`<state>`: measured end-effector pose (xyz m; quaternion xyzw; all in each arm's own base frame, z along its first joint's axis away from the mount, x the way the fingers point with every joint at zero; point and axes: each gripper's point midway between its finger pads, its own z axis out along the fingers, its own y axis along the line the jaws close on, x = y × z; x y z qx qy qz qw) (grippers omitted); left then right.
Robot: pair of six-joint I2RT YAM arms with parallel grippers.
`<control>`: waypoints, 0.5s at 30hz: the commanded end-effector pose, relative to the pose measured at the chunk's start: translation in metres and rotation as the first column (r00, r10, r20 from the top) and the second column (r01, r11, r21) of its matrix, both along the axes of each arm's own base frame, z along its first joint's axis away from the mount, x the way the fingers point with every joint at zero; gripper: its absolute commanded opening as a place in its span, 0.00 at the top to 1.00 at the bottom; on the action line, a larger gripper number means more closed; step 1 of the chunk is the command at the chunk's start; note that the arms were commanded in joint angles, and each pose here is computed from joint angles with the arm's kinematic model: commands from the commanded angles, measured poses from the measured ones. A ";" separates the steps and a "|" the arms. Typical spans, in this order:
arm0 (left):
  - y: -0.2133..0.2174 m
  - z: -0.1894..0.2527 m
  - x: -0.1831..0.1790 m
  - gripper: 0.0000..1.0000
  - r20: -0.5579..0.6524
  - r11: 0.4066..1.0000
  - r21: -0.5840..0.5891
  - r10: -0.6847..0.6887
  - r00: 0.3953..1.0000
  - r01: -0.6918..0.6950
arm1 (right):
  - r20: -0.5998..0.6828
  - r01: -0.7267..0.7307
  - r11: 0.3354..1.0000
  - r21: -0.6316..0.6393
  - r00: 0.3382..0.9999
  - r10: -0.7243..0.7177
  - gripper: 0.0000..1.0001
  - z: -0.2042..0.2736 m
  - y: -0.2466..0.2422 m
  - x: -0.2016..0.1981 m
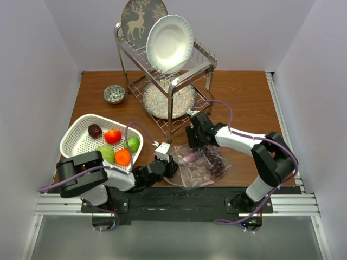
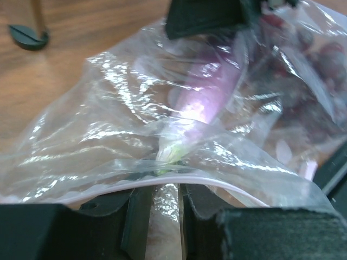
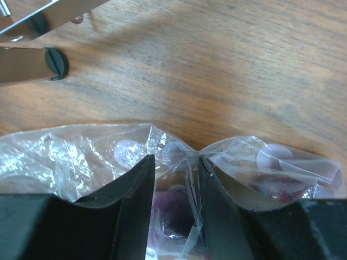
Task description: Open the zip-top bag and remove the fake food
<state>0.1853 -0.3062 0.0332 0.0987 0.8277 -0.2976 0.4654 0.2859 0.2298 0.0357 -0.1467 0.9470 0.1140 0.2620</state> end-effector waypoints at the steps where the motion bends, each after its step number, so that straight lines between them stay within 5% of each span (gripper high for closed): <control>1: -0.020 0.027 -0.010 0.70 0.047 0.991 -0.103 -0.078 0.996 0.083 | 0.009 -0.003 0.997 0.075 1.000 0.002 0.59 0.010 0.021 0.003; 15: -0.035 0.012 -0.005 0.36 0.052 0.994 -0.028 -0.105 0.993 0.107 | 0.000 -0.018 0.997 0.070 1.000 0.018 0.58 0.013 0.032 -0.012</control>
